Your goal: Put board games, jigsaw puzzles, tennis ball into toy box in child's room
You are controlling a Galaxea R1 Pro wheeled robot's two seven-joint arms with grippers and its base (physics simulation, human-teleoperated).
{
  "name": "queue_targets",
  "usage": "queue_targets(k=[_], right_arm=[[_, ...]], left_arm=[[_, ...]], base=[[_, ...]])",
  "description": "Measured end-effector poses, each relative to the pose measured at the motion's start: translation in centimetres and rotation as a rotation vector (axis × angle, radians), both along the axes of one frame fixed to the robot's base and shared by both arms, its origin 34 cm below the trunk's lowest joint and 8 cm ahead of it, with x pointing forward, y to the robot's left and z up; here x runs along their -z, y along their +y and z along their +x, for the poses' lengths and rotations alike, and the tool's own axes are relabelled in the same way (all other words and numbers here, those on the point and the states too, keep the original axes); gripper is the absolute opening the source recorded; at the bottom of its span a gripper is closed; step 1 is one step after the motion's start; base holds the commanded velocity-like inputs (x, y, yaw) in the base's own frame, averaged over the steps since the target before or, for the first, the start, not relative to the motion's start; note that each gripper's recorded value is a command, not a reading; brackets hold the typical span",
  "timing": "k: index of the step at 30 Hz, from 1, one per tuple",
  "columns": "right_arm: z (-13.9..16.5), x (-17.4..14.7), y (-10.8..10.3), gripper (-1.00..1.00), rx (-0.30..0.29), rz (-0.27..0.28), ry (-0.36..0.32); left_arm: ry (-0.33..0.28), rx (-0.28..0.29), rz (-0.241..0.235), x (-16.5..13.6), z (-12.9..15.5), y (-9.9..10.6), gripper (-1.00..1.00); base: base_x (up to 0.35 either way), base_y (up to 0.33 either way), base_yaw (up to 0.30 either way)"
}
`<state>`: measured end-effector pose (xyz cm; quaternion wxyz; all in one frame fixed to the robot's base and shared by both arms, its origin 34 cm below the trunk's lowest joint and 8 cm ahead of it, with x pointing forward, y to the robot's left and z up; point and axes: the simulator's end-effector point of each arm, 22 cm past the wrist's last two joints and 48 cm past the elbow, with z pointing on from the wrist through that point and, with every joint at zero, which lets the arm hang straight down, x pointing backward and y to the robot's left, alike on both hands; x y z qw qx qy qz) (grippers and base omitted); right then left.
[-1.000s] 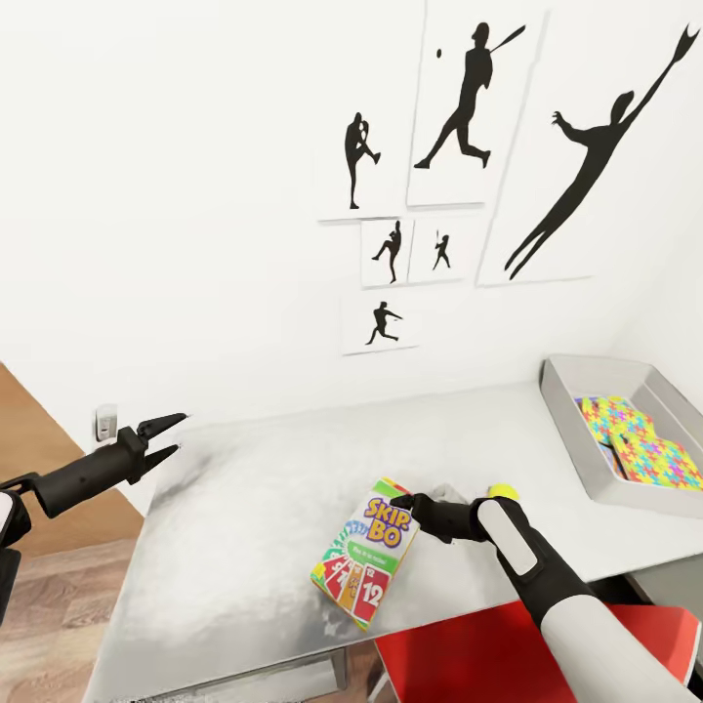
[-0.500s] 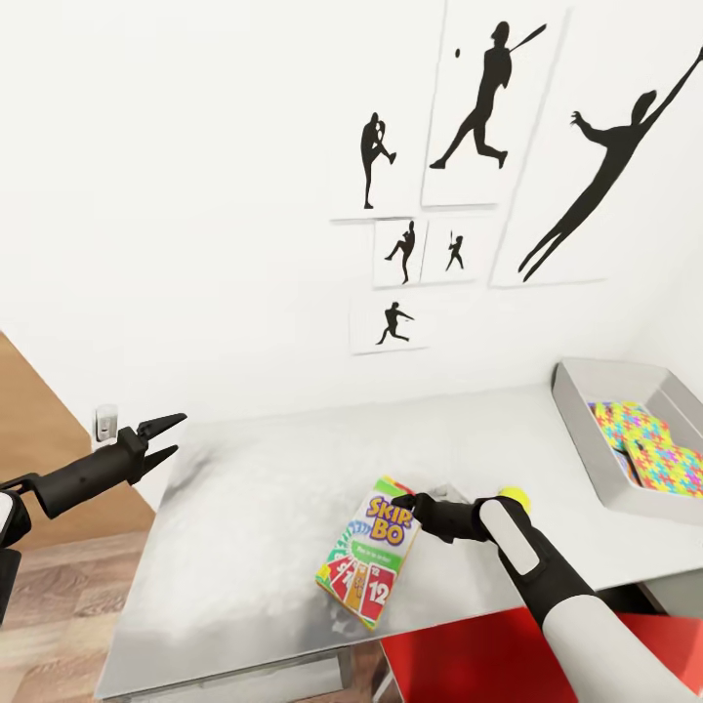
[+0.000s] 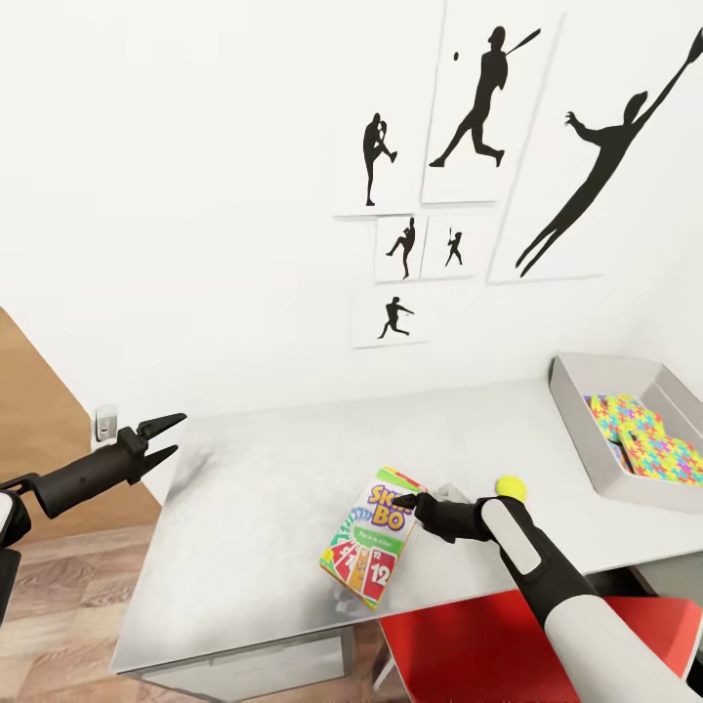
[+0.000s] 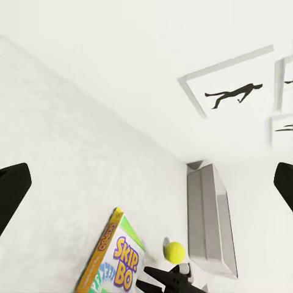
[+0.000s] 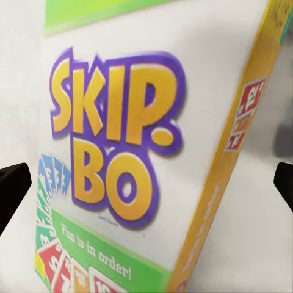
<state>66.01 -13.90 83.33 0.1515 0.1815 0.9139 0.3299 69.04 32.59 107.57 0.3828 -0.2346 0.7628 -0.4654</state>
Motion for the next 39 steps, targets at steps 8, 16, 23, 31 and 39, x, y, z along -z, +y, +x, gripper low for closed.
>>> queue_targets(k=[8, 16, 23, 31, 39], right_arm=[[0.1, -0.1, -0.2, 1.0, 0.002, -0.001, -0.003], [1.8, -1.3, -0.7, 1.0, 0.01, -0.005, -0.031], [2.9, -2.0, -2.1, 1.0, 0.021, -0.02, -0.047], [3.1, -2.1, -2.7, 1.0, 0.025, -0.024, -0.051], [3.2, -2.2, -2.8, 1.0, 0.026, -0.025, -0.051]], left_arm=[[-0.001, 0.0, 0.0, 0.0, 0.0, 0.0, 1.0], [-0.004, -0.012, -0.001, -0.2, 0.0, 0.5, 1.0], [-0.006, -0.016, -0.003, -0.3, 0.0, 0.7, 1.0], [-0.008, -0.017, -0.005, -0.3, 0.0, 0.7, 1.0], [-0.008, -0.016, -0.006, -0.3, 0.0, 0.7, 1.0]], base=[[-0.007, 0.001, 0.05], [-0.002, 0.0, 0.222], [0.0, 0.0, 0.282], [0.0, 0.0, 0.293], [0.0, 0.0, 0.248]])
